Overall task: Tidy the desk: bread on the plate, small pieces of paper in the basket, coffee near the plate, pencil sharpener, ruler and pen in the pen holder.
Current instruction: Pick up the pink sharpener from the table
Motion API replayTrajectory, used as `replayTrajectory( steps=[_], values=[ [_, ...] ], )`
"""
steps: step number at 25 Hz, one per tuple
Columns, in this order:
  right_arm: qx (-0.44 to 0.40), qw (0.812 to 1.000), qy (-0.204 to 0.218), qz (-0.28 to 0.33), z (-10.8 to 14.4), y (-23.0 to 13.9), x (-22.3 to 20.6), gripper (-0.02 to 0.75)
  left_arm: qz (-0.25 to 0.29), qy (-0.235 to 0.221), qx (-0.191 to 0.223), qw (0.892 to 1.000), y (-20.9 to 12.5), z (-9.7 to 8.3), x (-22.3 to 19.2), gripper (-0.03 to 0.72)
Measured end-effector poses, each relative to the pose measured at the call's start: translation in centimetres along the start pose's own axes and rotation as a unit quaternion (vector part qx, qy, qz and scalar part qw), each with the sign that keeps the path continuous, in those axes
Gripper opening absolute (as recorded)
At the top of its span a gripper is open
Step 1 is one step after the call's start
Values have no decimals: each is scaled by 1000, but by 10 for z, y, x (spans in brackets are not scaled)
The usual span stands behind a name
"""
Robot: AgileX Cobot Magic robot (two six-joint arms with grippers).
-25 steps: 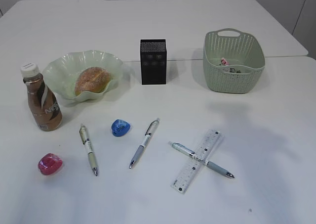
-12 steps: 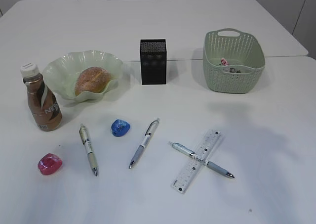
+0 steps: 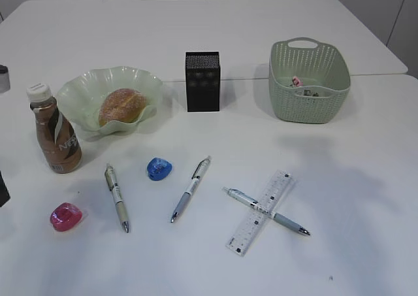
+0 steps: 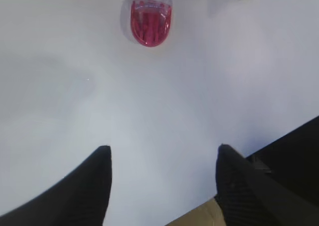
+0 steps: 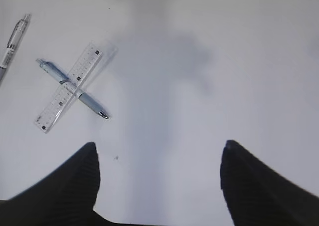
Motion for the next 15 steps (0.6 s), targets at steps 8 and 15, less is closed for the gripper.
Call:
replayTrajectory(
  steps=[8, 15],
  values=[
    [-3, 1000, 4, 25, -4, 2, -16, 585, 5, 34, -36, 999, 14, 13, -19, 468],
    [-6, 999, 8, 42, -8, 7, -34, 585, -14, 31, -54, 998, 22, 12, -22, 468]
  ],
)
Point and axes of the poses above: a point on each arm's last joint axis where the gripper is mounted, x pointing back along that axis away from the gripper, z along the wrist's bending axis when the last joint is at zero, y = z × x, the point moved 7 cm from there along -x, pointing out along that axis toward the gripper, and after that the axes turned 15 degrees about x, right-handed, at the moved point
